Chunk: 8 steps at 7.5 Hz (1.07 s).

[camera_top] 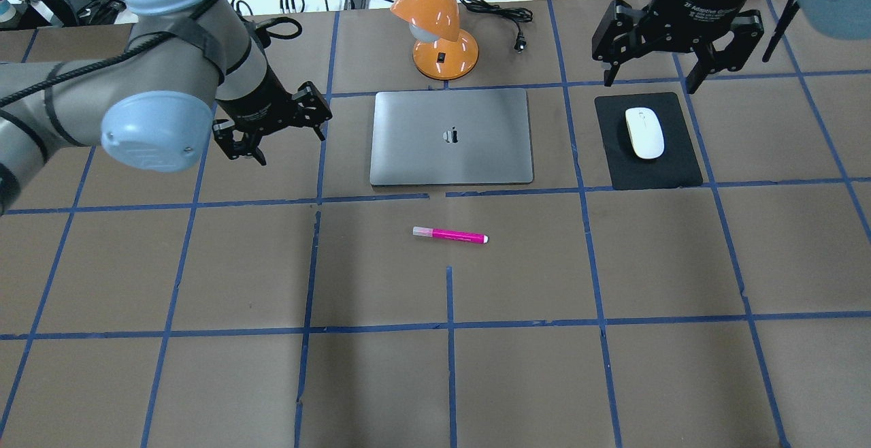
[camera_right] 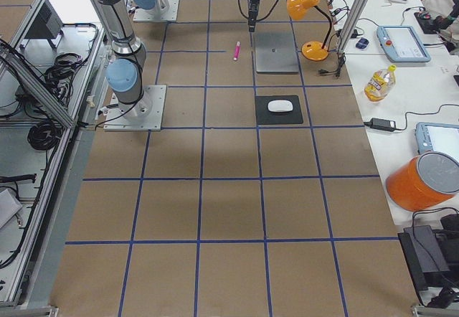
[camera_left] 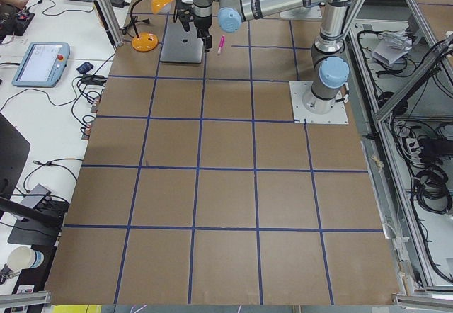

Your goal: Place pen and mouse around notebook

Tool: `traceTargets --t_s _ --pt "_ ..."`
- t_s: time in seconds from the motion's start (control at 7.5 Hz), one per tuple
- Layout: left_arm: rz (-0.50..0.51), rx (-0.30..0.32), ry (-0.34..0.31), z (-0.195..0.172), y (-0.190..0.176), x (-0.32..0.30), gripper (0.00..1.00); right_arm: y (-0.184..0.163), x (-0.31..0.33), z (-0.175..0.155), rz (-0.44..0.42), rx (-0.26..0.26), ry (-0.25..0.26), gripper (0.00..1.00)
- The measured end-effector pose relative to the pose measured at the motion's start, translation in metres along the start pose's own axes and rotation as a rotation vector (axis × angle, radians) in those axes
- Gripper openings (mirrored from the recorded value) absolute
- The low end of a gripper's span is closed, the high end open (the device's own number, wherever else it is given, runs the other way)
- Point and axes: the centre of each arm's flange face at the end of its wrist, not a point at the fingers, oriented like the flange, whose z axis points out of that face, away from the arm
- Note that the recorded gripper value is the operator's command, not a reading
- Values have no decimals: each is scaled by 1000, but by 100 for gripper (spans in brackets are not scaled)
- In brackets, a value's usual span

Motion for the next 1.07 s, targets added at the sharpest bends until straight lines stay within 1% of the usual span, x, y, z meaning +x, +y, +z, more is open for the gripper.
traceTargets --t_s 0.27,0.53,0.8,1.07 --pt "116 -42 -14 -34 4 -35 100 0 0 0 0 0 0 100" --pt "258 -66 -56 -63 19 -63 100 0 0 0 0 -1 0 100" --pt "298 -90 -72 -80 37 -74 100 0 0 1 0 -2 1 100" --pt "306 -88 -73 -90 49 -76 100 0 0 1 0 -4 1 100"
